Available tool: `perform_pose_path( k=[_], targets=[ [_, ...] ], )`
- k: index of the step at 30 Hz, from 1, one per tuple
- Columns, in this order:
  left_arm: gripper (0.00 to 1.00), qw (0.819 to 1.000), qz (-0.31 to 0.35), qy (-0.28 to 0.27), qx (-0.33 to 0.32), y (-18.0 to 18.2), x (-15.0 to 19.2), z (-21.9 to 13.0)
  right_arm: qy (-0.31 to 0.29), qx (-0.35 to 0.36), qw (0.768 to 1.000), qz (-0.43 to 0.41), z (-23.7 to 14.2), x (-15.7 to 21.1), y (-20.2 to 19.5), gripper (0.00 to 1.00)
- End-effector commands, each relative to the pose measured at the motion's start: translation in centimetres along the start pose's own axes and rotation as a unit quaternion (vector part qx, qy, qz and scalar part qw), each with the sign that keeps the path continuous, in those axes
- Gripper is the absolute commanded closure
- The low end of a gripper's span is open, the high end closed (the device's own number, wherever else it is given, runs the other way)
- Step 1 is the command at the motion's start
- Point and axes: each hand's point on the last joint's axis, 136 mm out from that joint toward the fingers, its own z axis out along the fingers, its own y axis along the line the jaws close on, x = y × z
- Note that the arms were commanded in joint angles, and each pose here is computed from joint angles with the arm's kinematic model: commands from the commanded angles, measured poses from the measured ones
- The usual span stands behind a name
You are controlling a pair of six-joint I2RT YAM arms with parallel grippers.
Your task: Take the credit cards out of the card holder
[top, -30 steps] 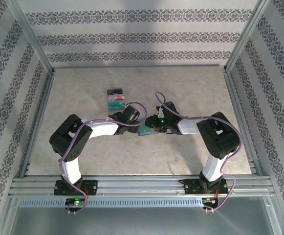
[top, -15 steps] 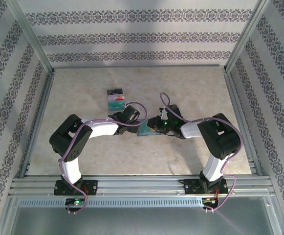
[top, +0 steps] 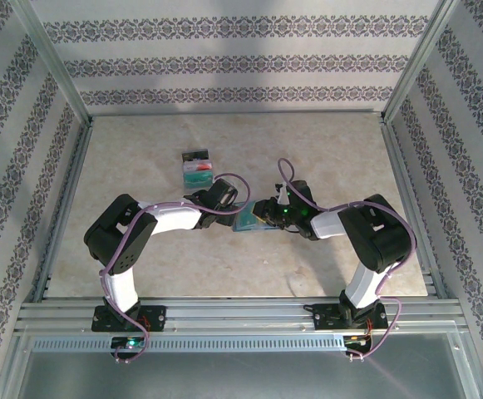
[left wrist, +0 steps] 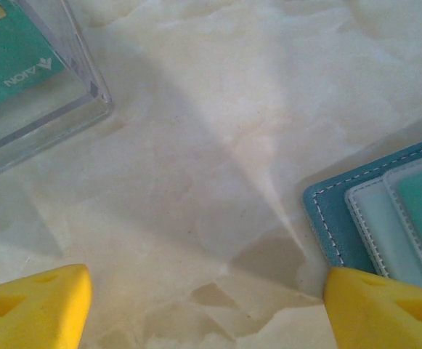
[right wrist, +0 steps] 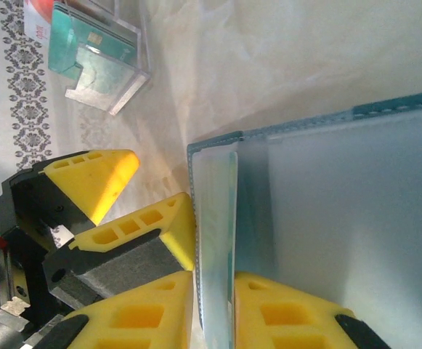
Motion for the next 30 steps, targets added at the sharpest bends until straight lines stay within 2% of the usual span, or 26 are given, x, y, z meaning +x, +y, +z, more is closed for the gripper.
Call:
perform_pose_path(
  k=[1, 19, 25, 30],
  targets=[
    [0.16, 0.998, 0.023, 0.062, -0.025, 1.5, 3.2, 0.9, -0.013, -0.031, 0.999, -0.013, -0.8, -0.6, 1.6, 0.79],
    [0.16, 0.997, 0.019, 0.062, -0.029, 2.0, 3.3, 0.9, -0.035, -0.026, 0.999, -0.003, -2.2, -1.3, 0.5, 0.89],
    [0.16, 0.998, 0.018, 0.059, -0.030, 2.1, 3.1, 0.8, -0.037, -0.024, 0.999, -0.003, -2.4, -1.2, 0.2, 0.98],
    [0.16, 0.998, 0.019, 0.057, -0.033, 2.3, 3.0, 0.7, -0.040, -0.019, 0.999, -0.004, -2.7, -1.3, -0.1, 1.00]
  ],
)
